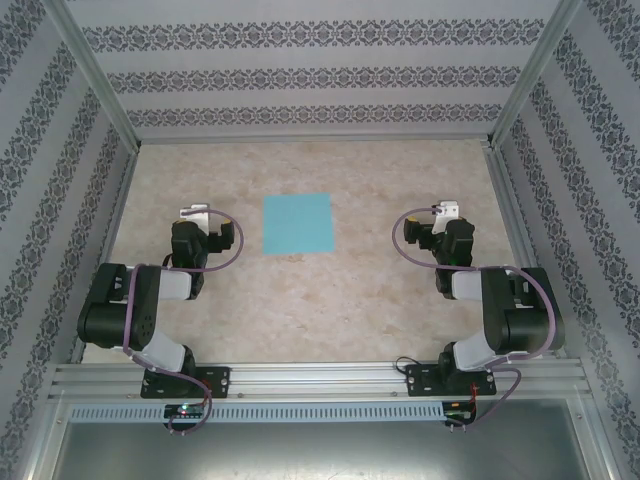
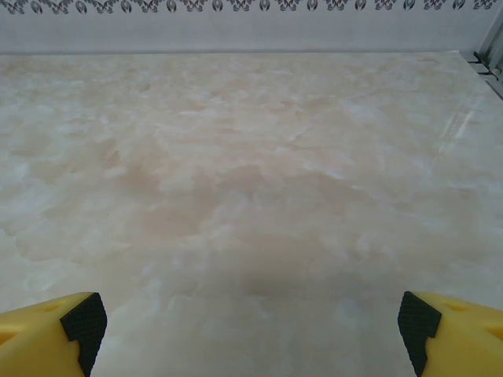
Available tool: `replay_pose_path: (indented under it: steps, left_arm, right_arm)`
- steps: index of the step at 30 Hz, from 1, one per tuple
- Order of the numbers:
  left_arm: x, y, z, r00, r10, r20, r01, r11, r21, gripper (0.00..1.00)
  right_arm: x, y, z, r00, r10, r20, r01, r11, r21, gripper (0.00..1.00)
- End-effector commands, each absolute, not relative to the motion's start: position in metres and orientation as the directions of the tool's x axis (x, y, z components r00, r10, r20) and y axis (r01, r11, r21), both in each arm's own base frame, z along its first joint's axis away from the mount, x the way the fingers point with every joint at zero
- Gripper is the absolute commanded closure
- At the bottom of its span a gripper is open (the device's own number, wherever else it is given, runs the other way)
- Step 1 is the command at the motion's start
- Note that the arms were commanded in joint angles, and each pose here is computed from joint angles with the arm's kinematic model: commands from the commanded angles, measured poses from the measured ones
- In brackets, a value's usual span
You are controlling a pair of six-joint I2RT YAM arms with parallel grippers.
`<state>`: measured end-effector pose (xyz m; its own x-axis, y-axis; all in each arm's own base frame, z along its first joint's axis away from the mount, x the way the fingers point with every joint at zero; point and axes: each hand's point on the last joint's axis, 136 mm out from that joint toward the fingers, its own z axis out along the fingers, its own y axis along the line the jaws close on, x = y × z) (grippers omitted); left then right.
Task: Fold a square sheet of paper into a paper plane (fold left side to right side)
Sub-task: Move the square sheet of paper to the center of the table.
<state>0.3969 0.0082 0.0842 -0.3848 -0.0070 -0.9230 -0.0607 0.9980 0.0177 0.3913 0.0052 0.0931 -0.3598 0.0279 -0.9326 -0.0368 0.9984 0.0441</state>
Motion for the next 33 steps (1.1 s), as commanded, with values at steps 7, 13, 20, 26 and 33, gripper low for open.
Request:
replay_pose_path:
  steps: [7,13,20,26,33]
  left_arm:
    - [0.3985,0.0123,0.0827,-0.390,-0.011,-0.921,-0.064,0.998,0.016,0.00]
    - [0.3985,0.0121,0.0824,-0.391,-0.010,-0.920,-0.064,0.998,0.016,0.00]
    - [0.3987,0.0119,0.0825,-0.391,-0.012,-0.920,-0.063,0.998,0.013,0.00]
    - [0.3985,0.0119,0.0826,-0.390,-0.012,-0.921,-0.064,0.998,0.014,0.00]
    - [0.3979,0.0123,0.0831,-0.388,-0.013,-0.922,-0.067,0.998,0.014,0.00]
  right_arm:
    - [0.3974,0.0072,0.1041,-0.329,0.029,-0.944,-0.038,0.998,0.044,0.02]
    - [0.3975,0.0073,0.1042,-0.329,0.030,-0.944,-0.038,0.998,0.045,0.02]
    - [0.3977,0.0071,0.1042,-0.329,0.038,-0.943,-0.040,0.998,0.054,0.02]
    - [0.3979,0.0068,0.1041,-0.330,0.037,-0.943,-0.040,0.998,0.053,0.02]
    - [0.3973,0.0065,0.1044,-0.328,0.036,-0.944,-0.040,0.998,0.052,0.02]
